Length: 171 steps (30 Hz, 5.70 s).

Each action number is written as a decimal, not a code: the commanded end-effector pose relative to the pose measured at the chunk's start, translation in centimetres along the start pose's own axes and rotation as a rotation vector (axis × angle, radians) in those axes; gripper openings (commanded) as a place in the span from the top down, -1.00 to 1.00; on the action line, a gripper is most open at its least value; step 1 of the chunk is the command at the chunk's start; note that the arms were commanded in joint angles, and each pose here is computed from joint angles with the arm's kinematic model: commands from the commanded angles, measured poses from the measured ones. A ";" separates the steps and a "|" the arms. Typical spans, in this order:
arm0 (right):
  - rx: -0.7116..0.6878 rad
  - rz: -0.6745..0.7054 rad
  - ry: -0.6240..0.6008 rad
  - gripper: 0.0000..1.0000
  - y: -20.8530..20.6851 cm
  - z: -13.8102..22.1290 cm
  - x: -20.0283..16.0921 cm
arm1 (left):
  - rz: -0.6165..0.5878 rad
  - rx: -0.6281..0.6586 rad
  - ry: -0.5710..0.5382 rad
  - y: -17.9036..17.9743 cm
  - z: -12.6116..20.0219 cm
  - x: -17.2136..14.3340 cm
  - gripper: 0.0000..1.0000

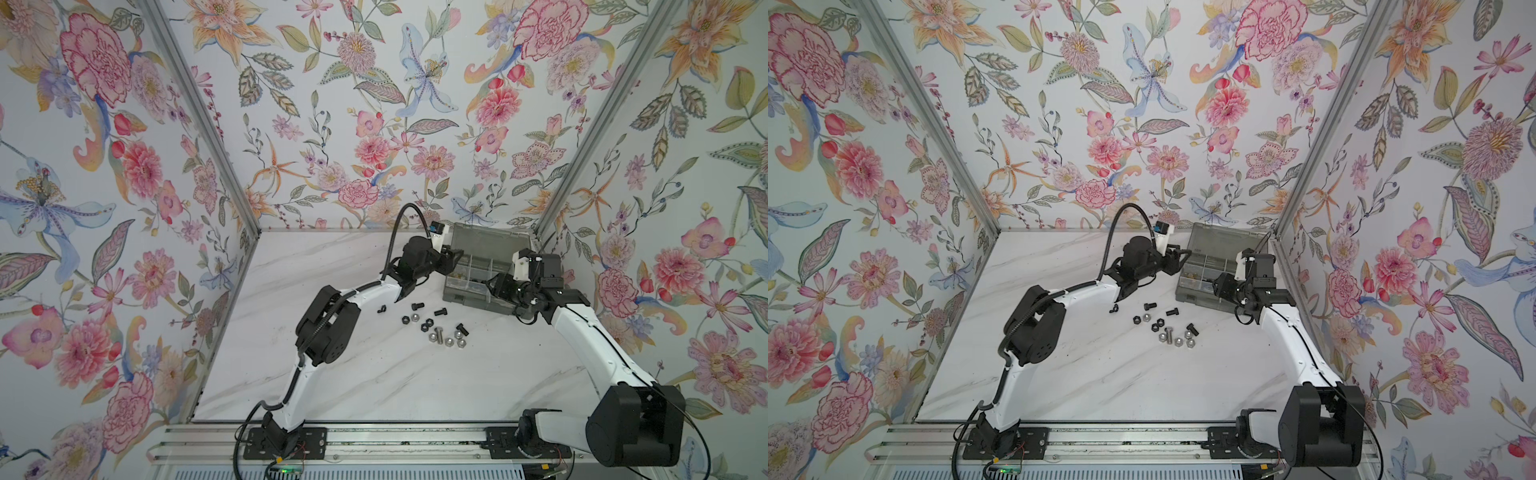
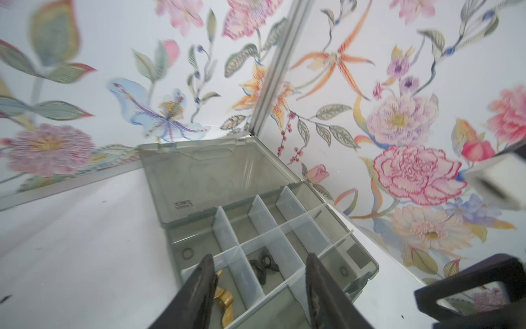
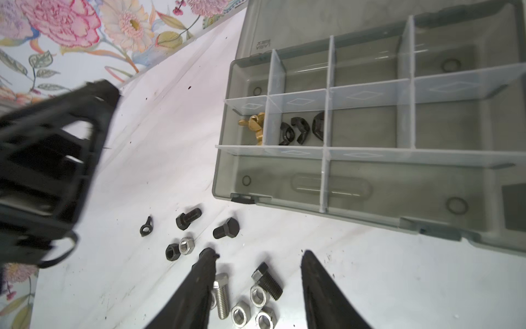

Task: Sort the screws and nuts into containers
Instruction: Place the nut into the container, then pick up the nut from the center of the table, then place the nut into the container.

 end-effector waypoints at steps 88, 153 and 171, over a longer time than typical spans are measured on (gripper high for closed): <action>-0.341 0.278 0.587 0.57 17.2 -22.6 -17.6 | 0.308 0.769 0.380 14.9 25.8 -8.2 -0.99; -0.425 0.028 0.185 1.00 0.4 -9.2 4.3 | 0.232 0.618 0.442 12.2 18.3 -7.1 -0.99; -0.470 0.040 0.203 1.00 -2.1 -13.7 6.9 | 0.197 0.579 0.464 10.8 15.8 -6.4 -0.99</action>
Point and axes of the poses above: each gripper's point midway between its finger pads, its own z axis back along the fingers, its own y axis along the line the jaws close on, x = y × z, the point moved 9 cm from there along z, back along the fingers, and after that the axes turned 6 degrees about -z, right-handed, at the moved point
